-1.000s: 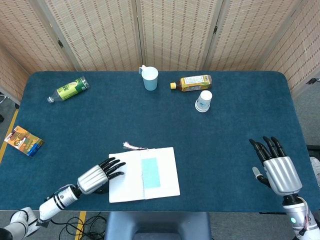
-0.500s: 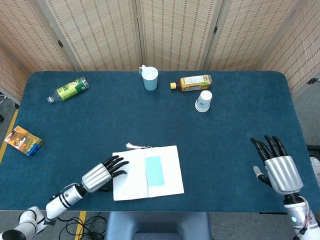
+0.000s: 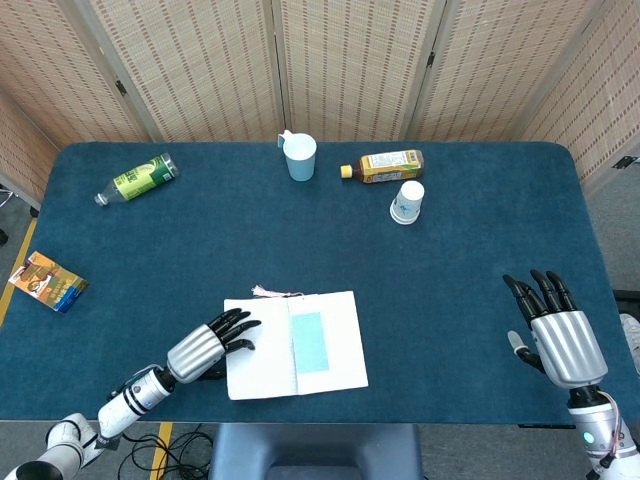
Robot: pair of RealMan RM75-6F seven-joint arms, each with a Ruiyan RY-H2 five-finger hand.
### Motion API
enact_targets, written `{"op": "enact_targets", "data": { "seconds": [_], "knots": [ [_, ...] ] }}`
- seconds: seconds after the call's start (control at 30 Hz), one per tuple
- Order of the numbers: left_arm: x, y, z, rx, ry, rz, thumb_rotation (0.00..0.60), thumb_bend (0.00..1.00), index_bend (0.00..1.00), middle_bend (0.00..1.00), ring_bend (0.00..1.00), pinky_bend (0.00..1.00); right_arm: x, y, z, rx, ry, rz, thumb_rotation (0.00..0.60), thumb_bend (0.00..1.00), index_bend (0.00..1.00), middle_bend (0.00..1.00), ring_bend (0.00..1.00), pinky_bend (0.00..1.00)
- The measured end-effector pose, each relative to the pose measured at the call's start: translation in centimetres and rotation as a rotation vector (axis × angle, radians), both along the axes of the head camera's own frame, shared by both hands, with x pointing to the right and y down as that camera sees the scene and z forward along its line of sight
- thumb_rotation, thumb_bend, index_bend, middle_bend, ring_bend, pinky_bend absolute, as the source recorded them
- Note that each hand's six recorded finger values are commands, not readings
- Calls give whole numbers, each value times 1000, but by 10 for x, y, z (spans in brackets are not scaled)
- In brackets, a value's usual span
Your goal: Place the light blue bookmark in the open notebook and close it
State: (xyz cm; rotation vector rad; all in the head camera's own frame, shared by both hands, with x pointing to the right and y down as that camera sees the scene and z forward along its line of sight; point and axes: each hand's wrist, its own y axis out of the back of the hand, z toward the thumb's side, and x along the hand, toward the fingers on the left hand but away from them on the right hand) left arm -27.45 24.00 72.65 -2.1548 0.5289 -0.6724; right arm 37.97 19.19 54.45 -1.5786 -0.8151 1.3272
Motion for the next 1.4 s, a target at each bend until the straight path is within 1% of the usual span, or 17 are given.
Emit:
{"op": "enact_targets", "data": {
  "seconds": [0.1,0.37,0.5,0.6,0.77,1.03,1.23,1.4],
  "knots": [
    [1,-2,-2,2,18,-4,600,589,449,147,62,113,0,0,-1,2,0,0,600,273,5,204,55,82],
    [1,-5,-13,26,55,-3,600,621,526,159,63,113,1,0,-3,11,-3,2,600,273,5,204,55,82],
    [0,-8,-20,49,70,6,600,622,536,166,63,113,1,-1,-3,14,-5,3,600,273,5,204,55,82],
    [-3,-13,-25,80,63,18,600,624,537,166,63,113,2,-1,-4,18,-7,4,600,273,5,205,55,82],
    [-4,-27,-35,133,56,44,600,624,534,166,62,113,4,0,-4,19,-8,8,600,273,5,204,55,82],
    [19,-43,-49,201,62,139,600,624,515,166,63,113,7,1,-7,25,-9,15,600,273,5,204,55,82],
    [46,-49,-58,253,49,250,600,624,494,166,63,113,9,2,-7,25,-10,19,600,273,5,204,55,82],
    [66,-53,-61,272,34,310,600,623,460,166,63,113,11,4,-9,31,-11,26,600,273,5,204,55,82]
  ]
}}
